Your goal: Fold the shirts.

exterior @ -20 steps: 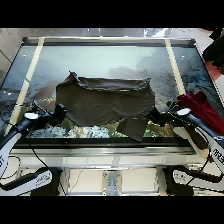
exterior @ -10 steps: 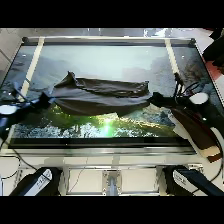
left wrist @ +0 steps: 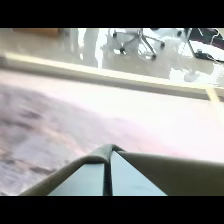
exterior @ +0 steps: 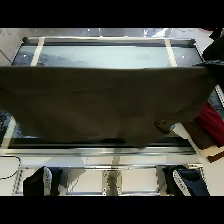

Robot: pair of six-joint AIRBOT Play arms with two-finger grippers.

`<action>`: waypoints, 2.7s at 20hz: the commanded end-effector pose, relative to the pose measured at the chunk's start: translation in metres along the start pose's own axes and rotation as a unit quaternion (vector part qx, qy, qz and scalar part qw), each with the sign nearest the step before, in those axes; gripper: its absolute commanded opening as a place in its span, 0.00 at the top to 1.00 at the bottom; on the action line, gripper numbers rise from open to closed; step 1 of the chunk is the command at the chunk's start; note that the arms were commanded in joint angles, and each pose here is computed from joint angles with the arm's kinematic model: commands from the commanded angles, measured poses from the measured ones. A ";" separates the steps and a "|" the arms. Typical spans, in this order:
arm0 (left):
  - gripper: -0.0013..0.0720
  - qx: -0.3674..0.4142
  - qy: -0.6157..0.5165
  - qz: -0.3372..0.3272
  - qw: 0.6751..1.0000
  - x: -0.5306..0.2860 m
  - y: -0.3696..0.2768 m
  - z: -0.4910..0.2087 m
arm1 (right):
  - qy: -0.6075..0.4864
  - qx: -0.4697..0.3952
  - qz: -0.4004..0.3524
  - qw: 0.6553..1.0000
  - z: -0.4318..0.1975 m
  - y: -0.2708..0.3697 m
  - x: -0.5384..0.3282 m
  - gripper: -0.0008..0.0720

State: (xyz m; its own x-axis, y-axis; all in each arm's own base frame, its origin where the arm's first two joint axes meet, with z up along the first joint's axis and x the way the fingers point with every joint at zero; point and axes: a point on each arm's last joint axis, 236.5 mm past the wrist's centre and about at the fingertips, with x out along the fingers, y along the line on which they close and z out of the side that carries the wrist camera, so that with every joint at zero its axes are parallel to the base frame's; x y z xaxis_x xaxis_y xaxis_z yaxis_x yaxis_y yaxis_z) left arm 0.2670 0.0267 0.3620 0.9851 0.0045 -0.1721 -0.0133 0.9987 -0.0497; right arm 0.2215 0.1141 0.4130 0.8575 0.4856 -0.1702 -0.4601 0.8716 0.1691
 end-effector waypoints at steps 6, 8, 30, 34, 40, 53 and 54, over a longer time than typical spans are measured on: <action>0.97 -0.012 0.261 -0.178 0.949 0.116 -0.036 -0.113 | 0.195 0.027 -0.107 0.975 -0.070 -0.123 0.105 0.97; 0.97 -0.007 0.359 -0.185 0.915 0.162 -0.034 -0.184 | 0.248 0.066 -0.103 0.961 -0.114 -0.160 0.166 0.97; 0.05 -0.254 0.261 -0.081 0.928 0.266 0.064 -0.183 | 0.352 0.178 -0.159 0.905 -0.205 -0.289 0.242 0.32; 0.07 -0.301 0.361 -0.010 0.883 0.152 0.109 -0.255 | 0.433 0.153 -0.181 0.870 -0.224 -0.291 0.146 0.32; 0.07 -0.454 0.516 0.049 0.724 0.014 0.078 -0.406 | 0.423 0.191 -0.184 0.867 -0.266 -0.280 0.133 0.32; 0.16 -0.498 0.574 0.059 0.647 0.015 0.062 -0.468 | 0.401 0.199 -0.175 0.877 -0.260 -0.278 0.144 0.32; 0.16 -0.491 0.575 0.057 0.653 0.022 0.060 -0.470 | 0.398 0.202 -0.171 0.878 -0.259 -0.276 0.145 0.32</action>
State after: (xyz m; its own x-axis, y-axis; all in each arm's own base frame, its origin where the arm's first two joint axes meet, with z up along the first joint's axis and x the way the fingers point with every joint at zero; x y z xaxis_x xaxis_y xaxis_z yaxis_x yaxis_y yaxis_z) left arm 0.1958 0.0671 -0.0975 0.1981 -0.5328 -0.8227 -0.7445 0.4641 -0.4799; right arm 0.4119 -0.0439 0.0878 0.4151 0.2112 -0.8849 0.0541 0.9652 0.2557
